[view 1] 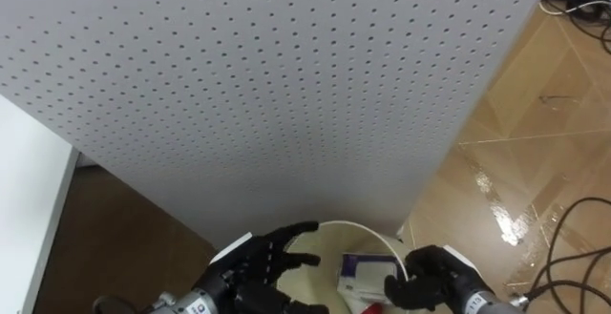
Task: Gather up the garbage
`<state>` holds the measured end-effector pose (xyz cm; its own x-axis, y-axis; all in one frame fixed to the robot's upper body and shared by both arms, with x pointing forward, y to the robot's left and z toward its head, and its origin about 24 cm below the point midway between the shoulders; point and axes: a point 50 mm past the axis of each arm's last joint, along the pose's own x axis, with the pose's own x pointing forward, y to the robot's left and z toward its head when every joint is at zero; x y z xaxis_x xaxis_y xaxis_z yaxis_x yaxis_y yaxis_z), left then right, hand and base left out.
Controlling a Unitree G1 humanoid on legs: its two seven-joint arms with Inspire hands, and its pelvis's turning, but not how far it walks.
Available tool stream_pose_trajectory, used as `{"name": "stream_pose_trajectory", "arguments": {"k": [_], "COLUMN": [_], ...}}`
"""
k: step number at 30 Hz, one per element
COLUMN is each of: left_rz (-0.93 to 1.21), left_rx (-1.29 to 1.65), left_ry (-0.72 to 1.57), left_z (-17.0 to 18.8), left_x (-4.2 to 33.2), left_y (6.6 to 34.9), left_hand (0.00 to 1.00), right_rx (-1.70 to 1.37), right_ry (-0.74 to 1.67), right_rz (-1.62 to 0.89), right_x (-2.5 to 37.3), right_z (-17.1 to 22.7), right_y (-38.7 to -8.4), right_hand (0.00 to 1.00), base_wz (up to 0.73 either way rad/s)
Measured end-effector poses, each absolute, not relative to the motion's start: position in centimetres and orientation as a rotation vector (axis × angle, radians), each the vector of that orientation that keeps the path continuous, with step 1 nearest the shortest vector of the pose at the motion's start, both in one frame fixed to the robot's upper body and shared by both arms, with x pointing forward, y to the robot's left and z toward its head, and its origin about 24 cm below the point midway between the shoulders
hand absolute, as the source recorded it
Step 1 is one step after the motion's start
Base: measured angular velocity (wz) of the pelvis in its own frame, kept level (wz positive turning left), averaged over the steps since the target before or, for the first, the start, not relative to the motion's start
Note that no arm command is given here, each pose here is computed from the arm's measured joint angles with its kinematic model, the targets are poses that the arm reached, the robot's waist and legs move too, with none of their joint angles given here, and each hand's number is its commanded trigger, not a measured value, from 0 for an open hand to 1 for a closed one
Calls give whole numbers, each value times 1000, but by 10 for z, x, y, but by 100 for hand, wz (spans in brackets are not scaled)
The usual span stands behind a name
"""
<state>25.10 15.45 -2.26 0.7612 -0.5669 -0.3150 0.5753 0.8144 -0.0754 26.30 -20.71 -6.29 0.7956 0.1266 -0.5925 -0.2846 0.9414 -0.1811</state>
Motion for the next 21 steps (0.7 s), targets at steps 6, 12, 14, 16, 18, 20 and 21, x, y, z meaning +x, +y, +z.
{"name": "stream_pose_trajectory", "arguments": {"k": [6,12,14,16,18,20,21], "left_rz": [-621,-594,-577,-560,-544,-524,-502], "left_rx": [25,26,22,16,6,-1,-9], "left_ry": [337,344,363,403,439,478,503], "left_z": [-23,-25,-30,-38,-47,-55,-61], "left_x": [250,249,247,240,234,226,218], "left_y": [155,157,161,166,170,175,180], "left_hand": [0,0,0,0,0,0,0], "right_rx": [-265,-262,-260,-250,-249,-245,-234], "right_ry": [617,639,654,688,712,736,764], "right_rz": [223,215,207,197,190,182,178], "right_x": [262,255,249,238,230,218,207], "right_z": [-64,-69,-73,-81,-87,-93,-99], "right_y": [-207,-209,-211,-214,-217,-222,-225], "right_hand": [100,100,100,100,100,100,100], "base_wz": [0,3,0,-3,-7,0,-5]}}
